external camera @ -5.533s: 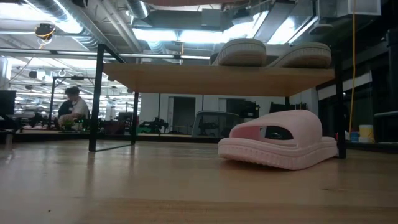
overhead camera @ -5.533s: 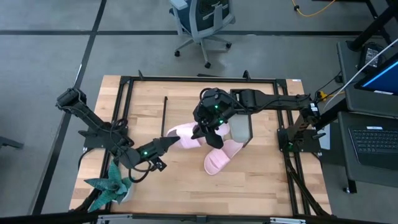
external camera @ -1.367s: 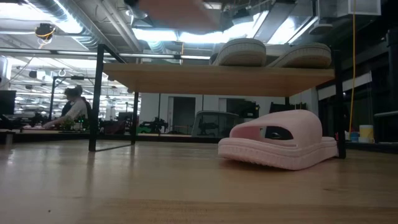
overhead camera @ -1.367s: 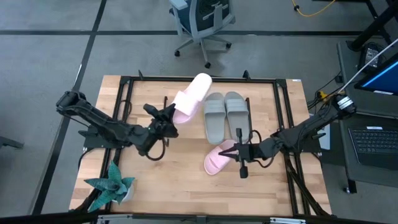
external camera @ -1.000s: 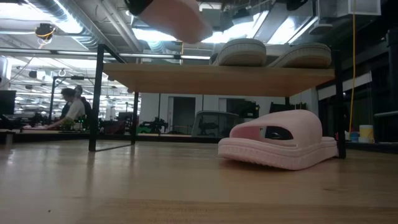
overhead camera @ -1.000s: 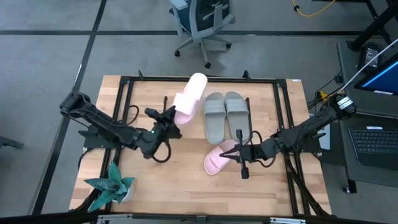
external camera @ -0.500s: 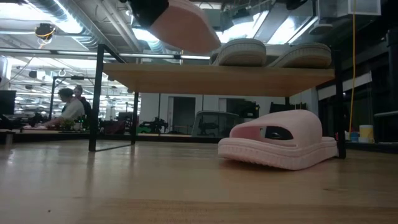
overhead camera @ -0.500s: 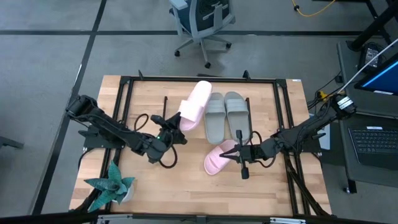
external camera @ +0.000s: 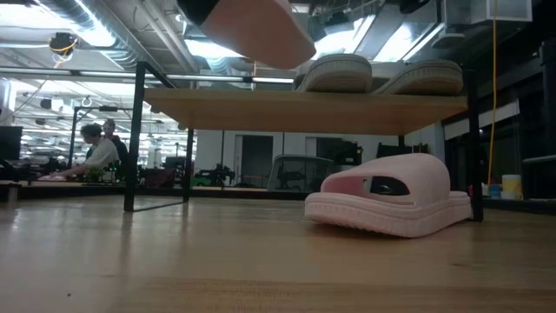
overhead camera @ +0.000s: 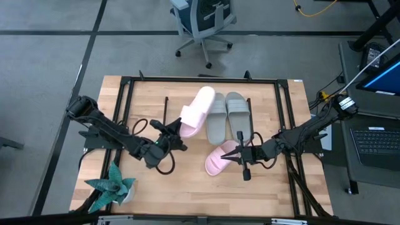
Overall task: Pick and place slides into the shelf
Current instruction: Put the left pink slide on the shelf
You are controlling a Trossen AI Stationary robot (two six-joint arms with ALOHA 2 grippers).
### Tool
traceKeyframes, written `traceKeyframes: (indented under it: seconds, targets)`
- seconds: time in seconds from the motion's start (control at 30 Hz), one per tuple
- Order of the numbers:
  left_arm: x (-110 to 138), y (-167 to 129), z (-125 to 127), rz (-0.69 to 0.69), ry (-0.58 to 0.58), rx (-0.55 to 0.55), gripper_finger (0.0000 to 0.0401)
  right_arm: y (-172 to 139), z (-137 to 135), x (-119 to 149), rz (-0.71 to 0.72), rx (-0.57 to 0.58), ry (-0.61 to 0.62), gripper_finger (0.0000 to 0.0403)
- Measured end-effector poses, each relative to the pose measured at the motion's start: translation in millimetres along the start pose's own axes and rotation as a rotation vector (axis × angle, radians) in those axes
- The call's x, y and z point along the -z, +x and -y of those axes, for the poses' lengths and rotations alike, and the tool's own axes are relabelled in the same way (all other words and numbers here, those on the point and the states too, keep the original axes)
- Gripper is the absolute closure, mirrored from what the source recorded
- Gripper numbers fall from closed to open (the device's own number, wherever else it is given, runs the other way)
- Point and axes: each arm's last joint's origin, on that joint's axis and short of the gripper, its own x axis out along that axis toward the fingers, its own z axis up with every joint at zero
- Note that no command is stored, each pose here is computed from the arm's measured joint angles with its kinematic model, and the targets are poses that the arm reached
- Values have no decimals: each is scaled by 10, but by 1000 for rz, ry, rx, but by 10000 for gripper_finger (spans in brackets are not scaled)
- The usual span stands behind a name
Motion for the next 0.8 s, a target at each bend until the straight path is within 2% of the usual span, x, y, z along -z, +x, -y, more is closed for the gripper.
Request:
traceKeyframes:
  seconds: [0.17,0.4,0.57,0.7,0.8]
  targets:
    - [-4,-85,5,19,-47,20,401,1,0,1,0,0,-2,399]
    - [-7,-258,11,55,-103,64,401,-22,-60,-9,5,-24,-5,381]
    - [-7,-357,11,74,-147,90,401,-38,-99,-17,10,-39,-7,388]
    - [-5,-404,11,84,-142,102,401,-46,-118,-19,12,-47,-8,398]
    - [-4,-371,11,80,-78,91,401,-46,-118,-19,12,-47,-5,396]
